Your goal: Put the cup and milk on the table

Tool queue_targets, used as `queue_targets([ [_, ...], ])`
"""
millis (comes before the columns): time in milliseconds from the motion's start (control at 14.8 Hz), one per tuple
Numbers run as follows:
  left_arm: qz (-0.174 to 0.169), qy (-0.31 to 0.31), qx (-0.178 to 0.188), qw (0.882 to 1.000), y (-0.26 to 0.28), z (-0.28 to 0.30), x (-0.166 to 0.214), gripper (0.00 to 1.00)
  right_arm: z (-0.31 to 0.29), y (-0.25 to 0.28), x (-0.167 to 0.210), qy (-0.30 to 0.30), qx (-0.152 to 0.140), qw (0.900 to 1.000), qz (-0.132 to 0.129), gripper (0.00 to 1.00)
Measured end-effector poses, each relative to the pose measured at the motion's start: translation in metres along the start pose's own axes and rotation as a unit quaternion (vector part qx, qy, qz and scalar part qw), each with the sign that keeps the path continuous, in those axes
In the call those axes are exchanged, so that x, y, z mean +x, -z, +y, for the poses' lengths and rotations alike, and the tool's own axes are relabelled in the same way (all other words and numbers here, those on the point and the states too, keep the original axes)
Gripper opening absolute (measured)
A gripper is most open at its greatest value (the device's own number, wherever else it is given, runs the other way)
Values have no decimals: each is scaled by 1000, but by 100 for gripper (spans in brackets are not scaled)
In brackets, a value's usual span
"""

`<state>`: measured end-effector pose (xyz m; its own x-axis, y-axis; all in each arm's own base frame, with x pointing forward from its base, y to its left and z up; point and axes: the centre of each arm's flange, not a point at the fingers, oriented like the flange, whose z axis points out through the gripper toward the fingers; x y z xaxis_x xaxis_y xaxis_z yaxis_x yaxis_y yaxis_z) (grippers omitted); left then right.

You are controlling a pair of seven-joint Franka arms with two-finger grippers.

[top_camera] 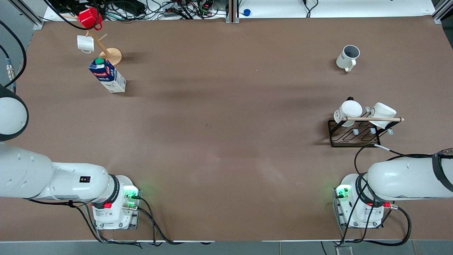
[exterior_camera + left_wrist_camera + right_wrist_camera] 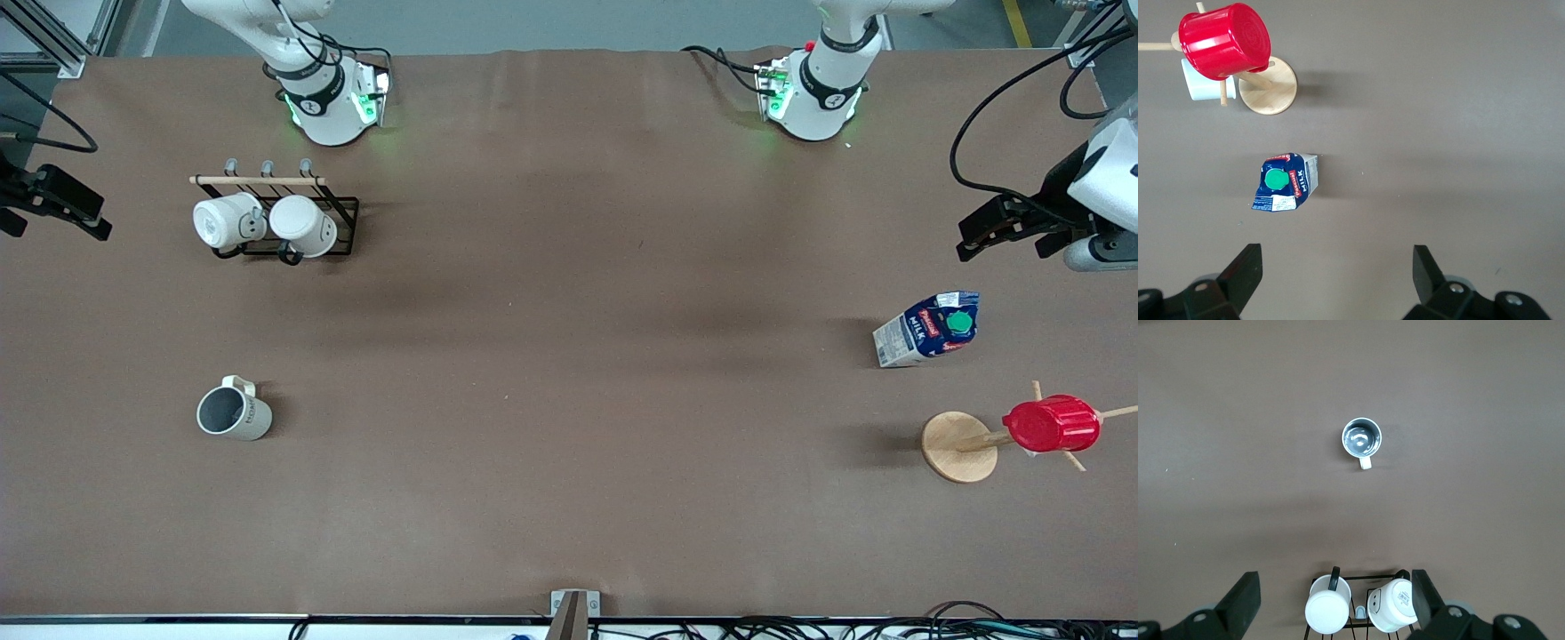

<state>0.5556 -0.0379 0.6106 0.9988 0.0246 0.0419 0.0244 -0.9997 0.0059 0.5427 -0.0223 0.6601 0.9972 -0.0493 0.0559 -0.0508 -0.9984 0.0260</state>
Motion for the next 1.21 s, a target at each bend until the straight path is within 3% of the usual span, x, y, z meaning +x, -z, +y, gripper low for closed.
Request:
queue_targets([
  [876,-17,4,1,1000,-21,-8,8,100,2,-13,7,-1,-1,1000,-8,100],
  [1213,-17,2,4,1000,-77,-50,33,100,4,-113,63,0,-1,1000,-1,100],
])
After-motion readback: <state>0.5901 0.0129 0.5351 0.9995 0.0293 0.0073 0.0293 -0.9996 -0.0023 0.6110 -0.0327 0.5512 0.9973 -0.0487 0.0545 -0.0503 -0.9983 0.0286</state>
